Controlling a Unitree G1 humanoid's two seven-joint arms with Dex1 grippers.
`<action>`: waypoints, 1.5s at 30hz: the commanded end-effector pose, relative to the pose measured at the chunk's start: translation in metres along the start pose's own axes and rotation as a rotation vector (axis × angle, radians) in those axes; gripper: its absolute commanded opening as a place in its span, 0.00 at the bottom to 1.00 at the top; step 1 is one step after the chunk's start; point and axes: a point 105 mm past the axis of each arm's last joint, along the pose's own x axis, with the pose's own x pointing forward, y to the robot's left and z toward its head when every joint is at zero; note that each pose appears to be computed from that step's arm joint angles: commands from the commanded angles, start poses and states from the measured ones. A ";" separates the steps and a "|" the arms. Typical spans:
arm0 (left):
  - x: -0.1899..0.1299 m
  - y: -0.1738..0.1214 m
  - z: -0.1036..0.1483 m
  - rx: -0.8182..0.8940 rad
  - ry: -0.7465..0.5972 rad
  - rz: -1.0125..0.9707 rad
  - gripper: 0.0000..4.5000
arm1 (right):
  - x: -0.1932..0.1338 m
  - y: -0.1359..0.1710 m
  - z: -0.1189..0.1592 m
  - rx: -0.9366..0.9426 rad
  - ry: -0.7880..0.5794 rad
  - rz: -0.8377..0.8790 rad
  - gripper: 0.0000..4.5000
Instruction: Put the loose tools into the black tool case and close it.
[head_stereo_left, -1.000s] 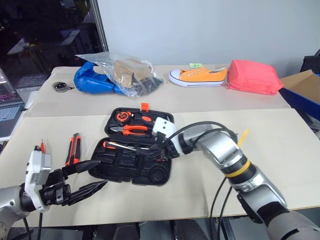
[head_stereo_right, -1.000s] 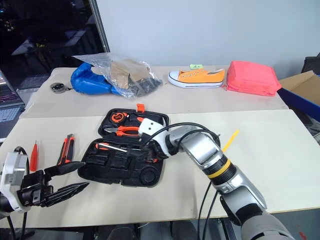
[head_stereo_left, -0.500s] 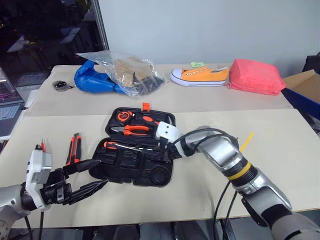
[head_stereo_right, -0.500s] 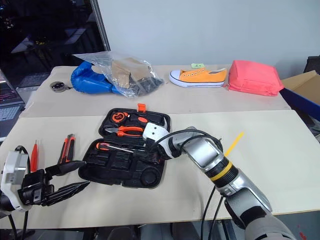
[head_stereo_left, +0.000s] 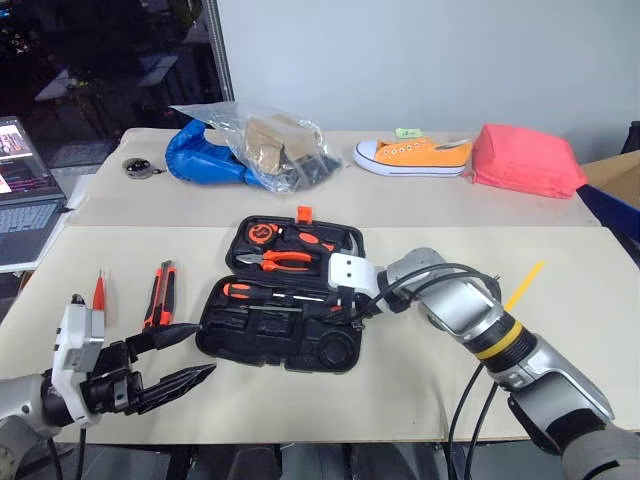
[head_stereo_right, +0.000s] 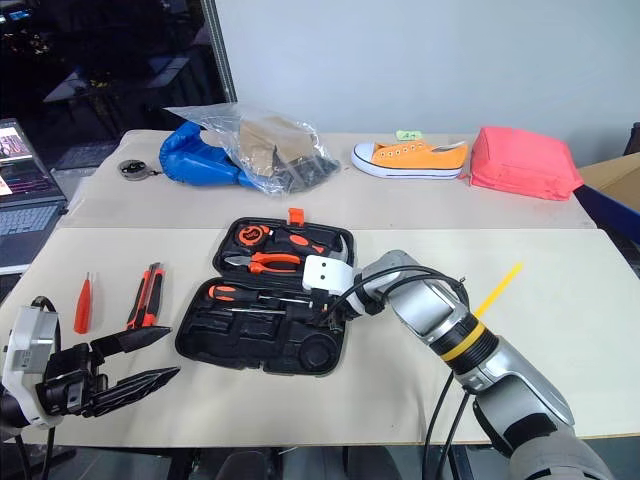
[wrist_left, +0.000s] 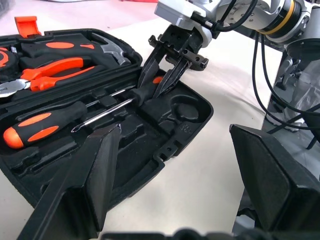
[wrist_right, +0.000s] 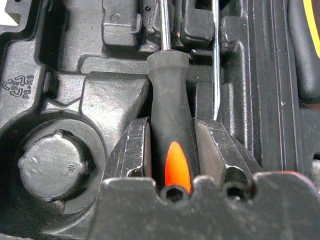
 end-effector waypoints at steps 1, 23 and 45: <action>0.007 -0.005 0.011 0.036 -0.010 -0.022 0.83 | 0.005 -0.004 -0.023 0.104 0.086 -0.020 0.22; 0.012 -0.001 0.015 0.045 -0.014 -0.023 0.83 | -0.017 -0.002 0.034 0.016 -0.104 -0.034 0.75; -0.003 0.002 0.005 0.018 0.029 0.027 0.83 | 0.046 0.022 -0.031 -0.048 -0.063 -0.100 0.01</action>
